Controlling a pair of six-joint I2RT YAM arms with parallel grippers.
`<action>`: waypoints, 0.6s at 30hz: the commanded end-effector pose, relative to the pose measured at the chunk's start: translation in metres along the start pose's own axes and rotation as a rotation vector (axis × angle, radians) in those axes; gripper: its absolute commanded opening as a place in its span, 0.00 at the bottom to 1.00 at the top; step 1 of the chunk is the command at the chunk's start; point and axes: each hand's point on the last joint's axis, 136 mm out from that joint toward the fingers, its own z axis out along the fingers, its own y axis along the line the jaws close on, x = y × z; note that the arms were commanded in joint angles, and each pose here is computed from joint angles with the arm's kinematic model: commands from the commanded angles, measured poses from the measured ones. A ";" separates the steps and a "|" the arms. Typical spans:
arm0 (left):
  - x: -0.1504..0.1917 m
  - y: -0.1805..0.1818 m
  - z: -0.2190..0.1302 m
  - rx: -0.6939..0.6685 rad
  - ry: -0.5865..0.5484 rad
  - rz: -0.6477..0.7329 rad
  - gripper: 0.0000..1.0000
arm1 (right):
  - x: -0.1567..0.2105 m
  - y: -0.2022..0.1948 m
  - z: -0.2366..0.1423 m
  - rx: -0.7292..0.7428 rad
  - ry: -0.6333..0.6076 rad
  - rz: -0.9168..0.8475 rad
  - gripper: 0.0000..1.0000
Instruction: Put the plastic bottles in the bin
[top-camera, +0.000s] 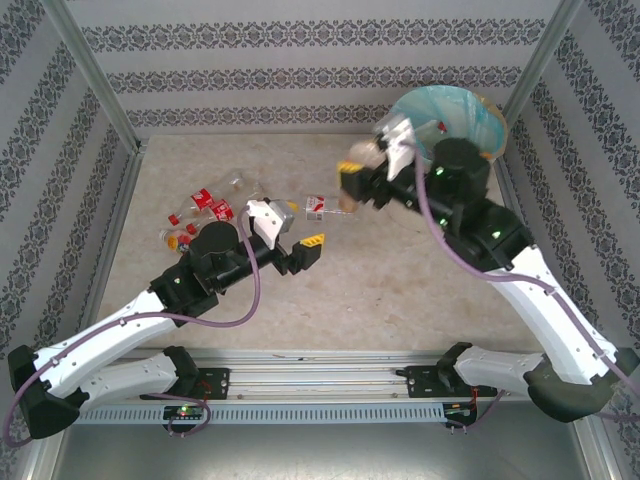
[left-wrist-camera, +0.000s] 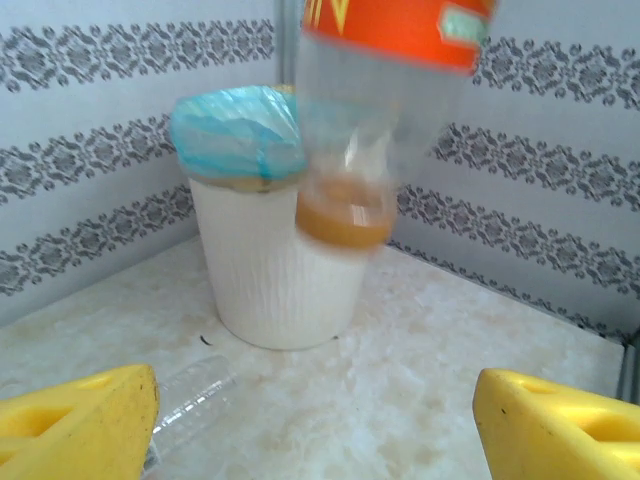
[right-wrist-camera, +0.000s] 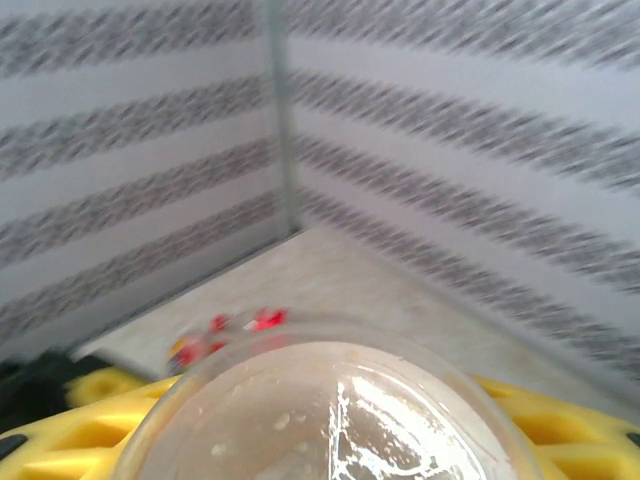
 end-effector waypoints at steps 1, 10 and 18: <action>-0.020 0.006 0.000 -0.037 -0.020 -0.008 0.82 | -0.020 -0.063 -0.001 0.215 -0.027 -0.039 0.49; -0.019 0.004 0.029 -0.026 0.034 -0.025 0.82 | -0.032 -0.226 0.039 0.599 -0.068 -0.077 0.45; -0.005 0.014 0.043 -0.081 0.063 -0.009 0.82 | 0.041 -0.318 0.064 0.749 0.112 -0.040 0.47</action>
